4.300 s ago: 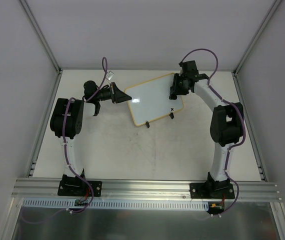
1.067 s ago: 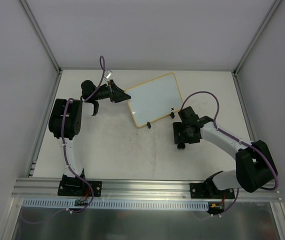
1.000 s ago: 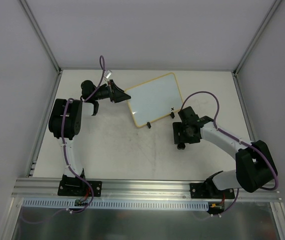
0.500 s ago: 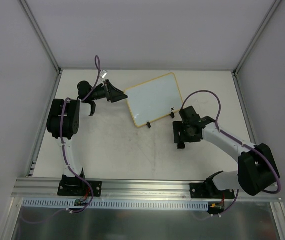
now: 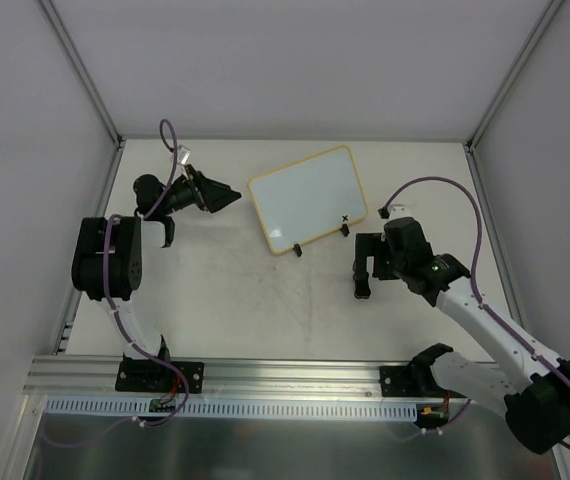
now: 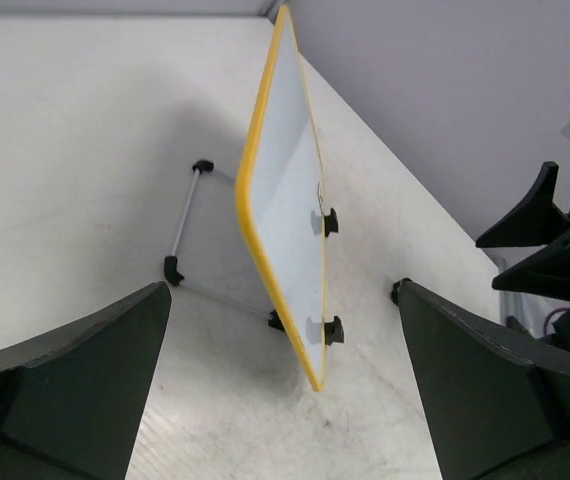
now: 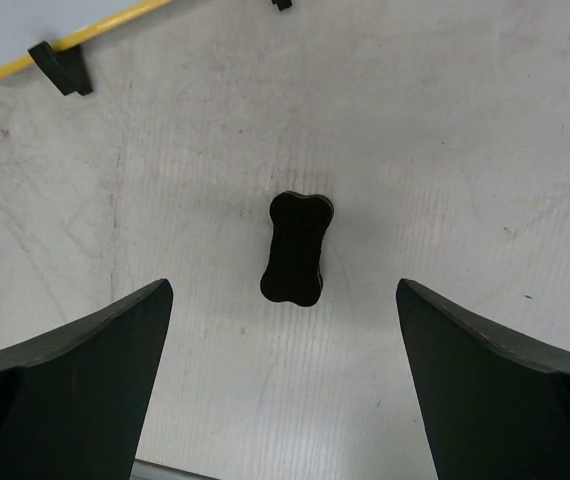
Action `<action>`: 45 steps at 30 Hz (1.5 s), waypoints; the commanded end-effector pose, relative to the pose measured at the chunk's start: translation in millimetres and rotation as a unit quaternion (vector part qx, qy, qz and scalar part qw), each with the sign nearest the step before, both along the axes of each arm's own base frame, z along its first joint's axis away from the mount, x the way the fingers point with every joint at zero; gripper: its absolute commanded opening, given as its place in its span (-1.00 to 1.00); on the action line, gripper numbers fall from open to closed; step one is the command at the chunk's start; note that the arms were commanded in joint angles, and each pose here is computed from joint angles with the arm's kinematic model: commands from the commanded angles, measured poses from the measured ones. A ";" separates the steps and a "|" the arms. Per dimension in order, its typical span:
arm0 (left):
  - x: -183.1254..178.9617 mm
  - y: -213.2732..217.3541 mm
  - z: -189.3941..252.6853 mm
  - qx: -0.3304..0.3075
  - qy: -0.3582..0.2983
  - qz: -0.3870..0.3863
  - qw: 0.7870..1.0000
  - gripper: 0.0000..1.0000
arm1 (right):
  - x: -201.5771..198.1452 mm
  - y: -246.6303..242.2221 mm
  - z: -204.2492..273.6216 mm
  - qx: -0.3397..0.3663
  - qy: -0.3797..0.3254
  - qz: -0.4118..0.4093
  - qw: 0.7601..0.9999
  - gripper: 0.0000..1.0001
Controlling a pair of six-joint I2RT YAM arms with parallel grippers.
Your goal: Erase the whiteboard
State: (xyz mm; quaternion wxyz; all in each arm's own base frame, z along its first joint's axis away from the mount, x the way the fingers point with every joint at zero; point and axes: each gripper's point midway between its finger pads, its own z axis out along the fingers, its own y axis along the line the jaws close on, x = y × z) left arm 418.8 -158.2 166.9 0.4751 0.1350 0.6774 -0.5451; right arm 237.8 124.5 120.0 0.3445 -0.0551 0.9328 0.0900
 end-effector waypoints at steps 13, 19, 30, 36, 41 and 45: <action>-78.5 55.5 43.5 -0.022 0.021 0.330 0.943 0.98 | 5.9 -5.7 34.9 0.068 -0.158 -0.002 0.985 0.99; -125.6 65.3 17.2 0.052 0.014 0.385 0.921 0.98 | 4.9 -8.2 28.2 0.082 -0.178 -0.012 0.981 0.98; -154.8 82.6 -17.9 0.105 0.017 0.403 0.909 0.98 | 7.9 -12.8 -3.1 0.080 -0.203 -0.019 0.976 0.98; -151.9 80.6 -25.6 0.126 0.030 0.394 0.910 0.98 | 10.6 -13.8 0.9 0.085 -0.219 -0.024 0.972 0.98; -150.2 82.7 -26.1 0.125 0.032 0.400 0.907 0.98 | 11.5 -14.4 0.3 0.083 -0.219 -0.026 0.972 0.98; -150.4 83.1 -25.3 0.124 0.030 0.402 0.907 0.98 | 11.2 -14.4 0.0 0.083 -0.219 -0.026 0.972 0.98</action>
